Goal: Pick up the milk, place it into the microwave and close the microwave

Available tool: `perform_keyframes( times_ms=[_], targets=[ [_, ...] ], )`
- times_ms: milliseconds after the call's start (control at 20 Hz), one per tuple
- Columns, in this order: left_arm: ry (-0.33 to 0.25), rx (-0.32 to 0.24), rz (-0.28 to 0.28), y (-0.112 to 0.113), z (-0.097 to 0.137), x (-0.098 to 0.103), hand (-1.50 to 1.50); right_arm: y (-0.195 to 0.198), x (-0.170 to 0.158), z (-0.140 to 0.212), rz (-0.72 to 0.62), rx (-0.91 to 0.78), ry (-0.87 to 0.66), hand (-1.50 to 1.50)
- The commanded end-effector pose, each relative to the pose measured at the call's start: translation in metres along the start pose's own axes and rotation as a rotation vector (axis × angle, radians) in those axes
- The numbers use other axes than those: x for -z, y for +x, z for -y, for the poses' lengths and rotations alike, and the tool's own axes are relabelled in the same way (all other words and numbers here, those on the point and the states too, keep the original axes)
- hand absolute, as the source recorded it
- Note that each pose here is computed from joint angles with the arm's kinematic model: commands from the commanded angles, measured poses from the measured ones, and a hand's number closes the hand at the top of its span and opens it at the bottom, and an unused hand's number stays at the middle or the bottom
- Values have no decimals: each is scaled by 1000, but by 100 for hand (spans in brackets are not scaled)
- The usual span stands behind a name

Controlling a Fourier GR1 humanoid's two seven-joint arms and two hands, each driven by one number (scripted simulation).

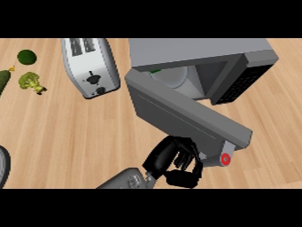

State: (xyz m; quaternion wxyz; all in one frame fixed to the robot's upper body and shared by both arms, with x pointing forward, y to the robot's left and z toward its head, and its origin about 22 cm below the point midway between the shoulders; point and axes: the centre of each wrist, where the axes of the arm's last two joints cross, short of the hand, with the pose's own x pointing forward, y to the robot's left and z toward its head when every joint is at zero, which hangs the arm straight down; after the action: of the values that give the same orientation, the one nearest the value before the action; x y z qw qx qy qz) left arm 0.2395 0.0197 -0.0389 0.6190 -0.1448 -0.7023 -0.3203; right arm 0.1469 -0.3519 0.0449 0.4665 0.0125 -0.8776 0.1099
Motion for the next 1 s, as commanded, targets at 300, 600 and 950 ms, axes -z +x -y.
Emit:
perform_keyframes(
  times_ms=[300, 600, 950],
  targets=[
    [226, -144, 138, 29, -22, 30, 150, 18, 22, 7, 46, 45, 75, -150],
    [278, -192, 147, 41, -37, 49, 150, 26, 34, 10, 51, 51, 119, -150],
    [345, -201, 144, 52, -63, 75, 150, 32, 44, 22, 41, 30, 136, -150]
  ],
)
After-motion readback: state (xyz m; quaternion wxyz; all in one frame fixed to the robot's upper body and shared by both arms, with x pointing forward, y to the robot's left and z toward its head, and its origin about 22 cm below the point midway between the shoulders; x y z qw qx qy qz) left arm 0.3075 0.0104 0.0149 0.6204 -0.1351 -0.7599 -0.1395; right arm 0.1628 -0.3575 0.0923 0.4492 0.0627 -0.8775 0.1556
